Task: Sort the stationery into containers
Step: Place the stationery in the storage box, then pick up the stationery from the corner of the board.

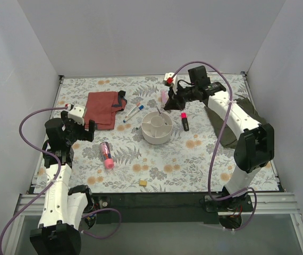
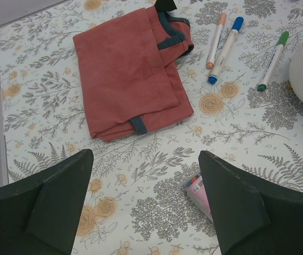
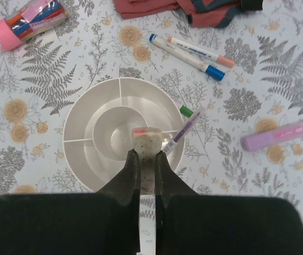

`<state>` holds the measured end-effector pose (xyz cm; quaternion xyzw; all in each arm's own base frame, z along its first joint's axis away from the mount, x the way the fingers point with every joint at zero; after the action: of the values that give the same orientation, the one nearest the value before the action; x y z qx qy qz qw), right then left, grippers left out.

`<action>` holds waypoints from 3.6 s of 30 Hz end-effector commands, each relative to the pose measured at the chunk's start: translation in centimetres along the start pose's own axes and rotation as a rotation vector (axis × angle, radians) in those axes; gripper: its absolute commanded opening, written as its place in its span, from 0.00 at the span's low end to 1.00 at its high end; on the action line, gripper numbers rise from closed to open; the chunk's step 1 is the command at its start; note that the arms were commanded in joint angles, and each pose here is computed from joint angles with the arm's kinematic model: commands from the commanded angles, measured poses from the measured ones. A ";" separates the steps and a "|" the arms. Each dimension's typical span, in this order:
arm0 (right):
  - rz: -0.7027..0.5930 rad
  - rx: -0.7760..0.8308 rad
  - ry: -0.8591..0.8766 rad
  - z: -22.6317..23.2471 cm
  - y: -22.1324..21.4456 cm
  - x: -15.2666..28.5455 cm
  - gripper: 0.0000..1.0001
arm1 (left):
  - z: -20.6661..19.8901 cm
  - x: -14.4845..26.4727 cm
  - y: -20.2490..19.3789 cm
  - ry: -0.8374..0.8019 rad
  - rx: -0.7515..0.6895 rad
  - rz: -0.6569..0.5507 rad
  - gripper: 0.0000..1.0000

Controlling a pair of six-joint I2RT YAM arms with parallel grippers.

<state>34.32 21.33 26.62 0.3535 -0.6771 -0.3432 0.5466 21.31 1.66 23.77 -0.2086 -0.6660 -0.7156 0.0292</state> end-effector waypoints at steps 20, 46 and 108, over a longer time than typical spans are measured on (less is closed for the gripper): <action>-0.176 -0.189 0.022 5.6 -3.4 0.5 0.01 | -0.1 0.3 1.0 0.019 0.073 0.017 0.81; -0.224 -0.214 -0.020 5.3 -5.8 -1.7 0.29 | -0.1 0.8 1.5 0.001 0.056 0.064 0.82; 0.253 -0.174 0.139 25.7 -1.6 -10.6 0.45 | 0.2 3.0 2.4 0.278 0.372 -0.009 0.89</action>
<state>11.94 30.59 16.35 0.2240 -0.6295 -0.3080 0.6772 20.08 2.31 24.53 -0.1374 -0.7675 -0.5963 0.1910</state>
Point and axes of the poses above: each gripper's point midway between its finger pads, its own x axis back along the fingers, its own z axis along the line the jaws close on, y = z × x, the point moved 9 cm from there along x, back along the fingers, and after that the axes turned 8 degrees about x, right-handed, at the moved point
